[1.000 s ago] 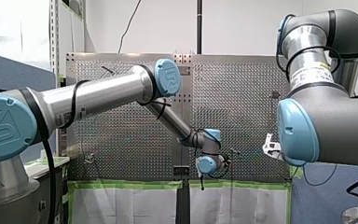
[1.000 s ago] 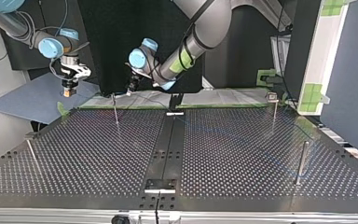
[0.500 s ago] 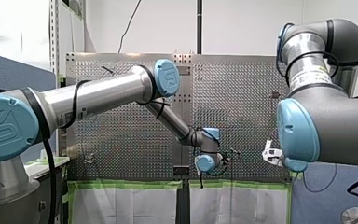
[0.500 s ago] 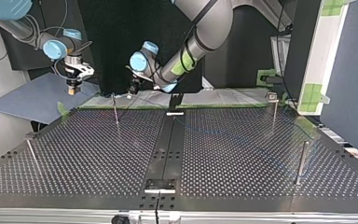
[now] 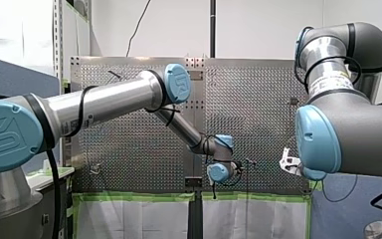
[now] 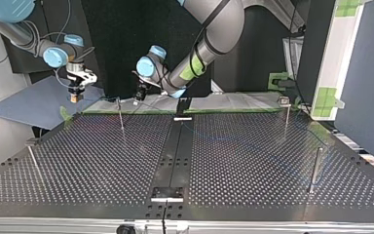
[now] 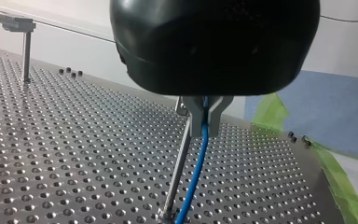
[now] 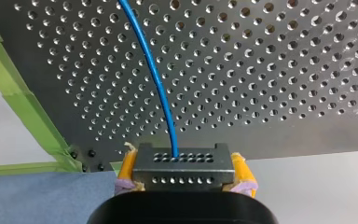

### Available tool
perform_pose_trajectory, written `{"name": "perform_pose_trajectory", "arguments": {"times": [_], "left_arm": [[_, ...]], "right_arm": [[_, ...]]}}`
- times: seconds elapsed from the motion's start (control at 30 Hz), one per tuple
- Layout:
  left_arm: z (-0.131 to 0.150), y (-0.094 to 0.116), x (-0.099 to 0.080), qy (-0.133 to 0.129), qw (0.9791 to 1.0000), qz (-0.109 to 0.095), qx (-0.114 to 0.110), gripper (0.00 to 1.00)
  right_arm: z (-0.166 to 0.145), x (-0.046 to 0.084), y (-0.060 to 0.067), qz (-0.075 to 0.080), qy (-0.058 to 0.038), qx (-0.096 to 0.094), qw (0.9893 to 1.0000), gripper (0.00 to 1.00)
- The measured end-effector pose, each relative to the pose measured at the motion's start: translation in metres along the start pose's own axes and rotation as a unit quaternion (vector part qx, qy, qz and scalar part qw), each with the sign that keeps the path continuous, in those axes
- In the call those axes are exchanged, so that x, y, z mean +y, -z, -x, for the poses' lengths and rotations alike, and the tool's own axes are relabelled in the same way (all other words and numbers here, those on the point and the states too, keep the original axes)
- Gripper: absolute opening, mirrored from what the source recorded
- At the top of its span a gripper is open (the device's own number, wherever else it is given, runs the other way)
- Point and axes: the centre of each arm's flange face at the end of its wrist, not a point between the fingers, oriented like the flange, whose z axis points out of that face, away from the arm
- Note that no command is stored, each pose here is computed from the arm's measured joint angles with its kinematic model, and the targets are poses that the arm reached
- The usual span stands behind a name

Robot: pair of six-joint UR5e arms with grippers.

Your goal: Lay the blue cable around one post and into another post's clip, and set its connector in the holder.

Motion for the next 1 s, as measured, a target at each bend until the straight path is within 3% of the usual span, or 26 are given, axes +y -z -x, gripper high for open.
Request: {"name": "perform_pose_trajectory", "arguments": {"times": [0.47,0.8,0.9,0.97,1.0], "left_arm": [[0.000,0.000,0.002,-0.001,1.0000,0.000,0.003,0.00],[0.000,0.000,0.005,-0.003,1.0000,0.003,0.004,0.00],[0.000,-0.001,0.005,-0.003,1.0000,0.003,0.003,0.07],[0.001,-0.001,0.004,-0.003,1.0000,0.004,0.003,0.19],[0.001,0.000,0.004,-0.003,1.0000,0.004,0.002,0.19]], "right_arm": [[-0.014,0.012,-0.012,0.005,-0.0160,0.020,0.9997,0.00],[-0.015,0.009,-0.013,-0.003,-0.0142,0.023,0.9996,0.00],[-0.014,0.006,-0.013,-0.009,-0.0129,0.023,0.9996,0.00],[-0.014,0.004,-0.013,-0.014,-0.0123,0.022,0.9996,0.00],[-0.013,0.003,-0.013,-0.015,-0.0122,0.021,0.9996,0.00]]}}
